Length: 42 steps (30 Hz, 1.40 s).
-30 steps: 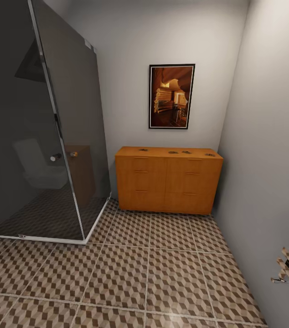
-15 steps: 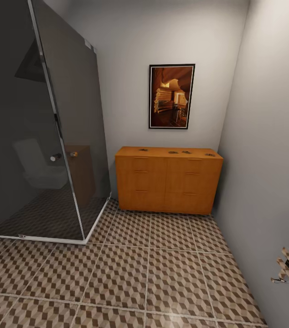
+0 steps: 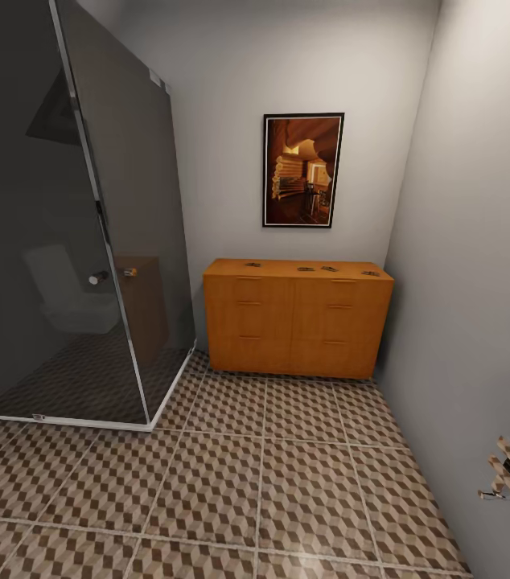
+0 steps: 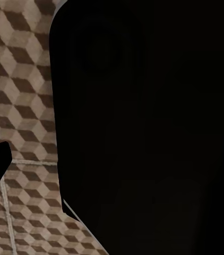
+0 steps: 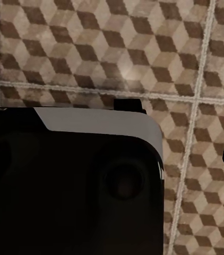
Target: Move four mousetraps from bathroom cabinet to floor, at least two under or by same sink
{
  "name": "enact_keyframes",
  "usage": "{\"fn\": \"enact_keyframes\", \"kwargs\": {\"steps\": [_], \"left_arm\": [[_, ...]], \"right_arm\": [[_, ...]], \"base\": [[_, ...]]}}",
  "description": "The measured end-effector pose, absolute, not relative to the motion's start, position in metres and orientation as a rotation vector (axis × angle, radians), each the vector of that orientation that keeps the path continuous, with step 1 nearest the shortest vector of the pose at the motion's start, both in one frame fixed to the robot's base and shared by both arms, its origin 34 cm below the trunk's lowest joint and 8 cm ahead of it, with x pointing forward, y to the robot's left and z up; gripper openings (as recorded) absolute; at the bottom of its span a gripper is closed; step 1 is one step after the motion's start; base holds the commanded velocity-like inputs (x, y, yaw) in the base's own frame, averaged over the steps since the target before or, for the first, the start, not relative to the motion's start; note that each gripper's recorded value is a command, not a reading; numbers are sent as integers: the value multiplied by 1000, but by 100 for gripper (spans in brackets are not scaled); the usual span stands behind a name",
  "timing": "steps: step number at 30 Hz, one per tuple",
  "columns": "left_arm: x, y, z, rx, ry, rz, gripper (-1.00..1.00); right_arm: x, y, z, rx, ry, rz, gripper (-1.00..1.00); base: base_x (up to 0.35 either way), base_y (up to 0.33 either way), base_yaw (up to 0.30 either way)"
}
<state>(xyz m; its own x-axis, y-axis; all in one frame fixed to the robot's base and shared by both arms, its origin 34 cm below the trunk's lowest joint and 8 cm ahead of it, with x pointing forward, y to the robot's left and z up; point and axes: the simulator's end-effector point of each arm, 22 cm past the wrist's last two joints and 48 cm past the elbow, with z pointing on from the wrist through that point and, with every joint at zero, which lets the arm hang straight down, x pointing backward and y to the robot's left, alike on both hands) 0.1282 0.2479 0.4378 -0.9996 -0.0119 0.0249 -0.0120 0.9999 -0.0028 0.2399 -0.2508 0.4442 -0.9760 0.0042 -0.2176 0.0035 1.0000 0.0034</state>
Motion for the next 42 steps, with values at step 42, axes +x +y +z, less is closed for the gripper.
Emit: {"fn": "enact_keyframes", "kwargs": {"steps": [42], "left_arm": [[128, 248, 438, 18, -3117, 5, 100]], "right_arm": [[238, -247, 444, -17, 2926, 11, 100]], "base": [[99, 0, 0]]}}
